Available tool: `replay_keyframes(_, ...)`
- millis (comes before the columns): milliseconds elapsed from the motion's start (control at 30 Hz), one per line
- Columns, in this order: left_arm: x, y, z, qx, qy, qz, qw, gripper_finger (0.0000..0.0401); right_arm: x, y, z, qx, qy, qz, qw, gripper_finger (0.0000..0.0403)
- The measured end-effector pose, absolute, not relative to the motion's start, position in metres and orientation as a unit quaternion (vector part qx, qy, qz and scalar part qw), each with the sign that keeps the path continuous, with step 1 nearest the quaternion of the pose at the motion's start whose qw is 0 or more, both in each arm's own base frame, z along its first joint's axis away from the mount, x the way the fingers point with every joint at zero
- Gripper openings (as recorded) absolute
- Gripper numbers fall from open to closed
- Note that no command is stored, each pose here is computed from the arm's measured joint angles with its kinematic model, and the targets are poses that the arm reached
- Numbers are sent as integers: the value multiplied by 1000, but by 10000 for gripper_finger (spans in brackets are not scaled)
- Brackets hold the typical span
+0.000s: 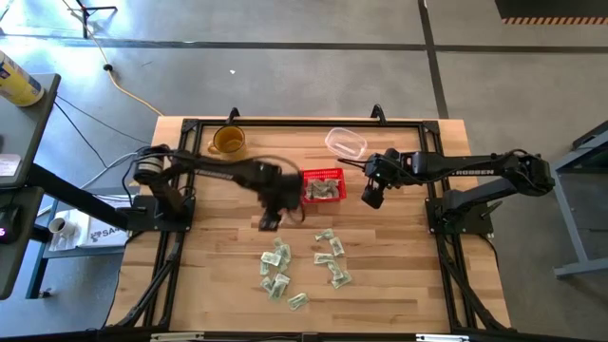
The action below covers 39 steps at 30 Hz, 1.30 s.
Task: Pick and place items into bin
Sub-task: Put the white packet into the red basket
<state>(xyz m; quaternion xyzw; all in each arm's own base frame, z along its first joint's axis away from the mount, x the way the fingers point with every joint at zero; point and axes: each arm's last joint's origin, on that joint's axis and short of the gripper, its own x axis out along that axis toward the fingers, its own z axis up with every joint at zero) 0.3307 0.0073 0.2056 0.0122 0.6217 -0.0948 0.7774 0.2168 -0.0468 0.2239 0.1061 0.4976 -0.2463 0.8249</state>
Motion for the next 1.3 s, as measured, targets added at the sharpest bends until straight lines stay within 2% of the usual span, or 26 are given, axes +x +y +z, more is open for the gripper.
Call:
replay_keyframes(100, 325, -11, 183, 64, 610, -117, 781, 208, 217, -47, 224, 107, 497, -247, 825, 296)
replay_keyframes(233, 325, -19, 167, 121, 577, -94, 802, 199, 217, -46, 224, 111, 498, -243, 825, 296)
replay_keyframes(567, 306, -7, 140, 75, 596, -89, 794, 189, 217, -46, 224, 121, 496, -246, 824, 296)
replay_keyframes(700, 303, 5, 134, 71, 598, -61, 796, 140, 217, -47, 224, 116, 495, -253, 823, 296)
replay_keyframes(833, 308, 20, 134, 69, 576, -30, 814, 47, 217, -47, 224, 116, 494, -257, 823, 296)
replay_keyframes(900, 313, 29, 137, 73, 557, 0, 827, 21, 217, -47, 224, 117, 494, -258, 822, 296)
replay_keyframes(1033, 319, 46, 147, 72, 564, 42, 822, 35, 216, -47, 223, 126, 495, -264, 818, 296)
replay_keyframes(1133, 330, 55, 175, 77, 546, 54, 833, 21, 215, -47, 223, 133, 496, -269, 815, 296)
replay_keyframes(1300, 352, 64, 223, 72, 487, 34, 870, 21, 215, -47, 223, 132, 495, -274, 814, 296)
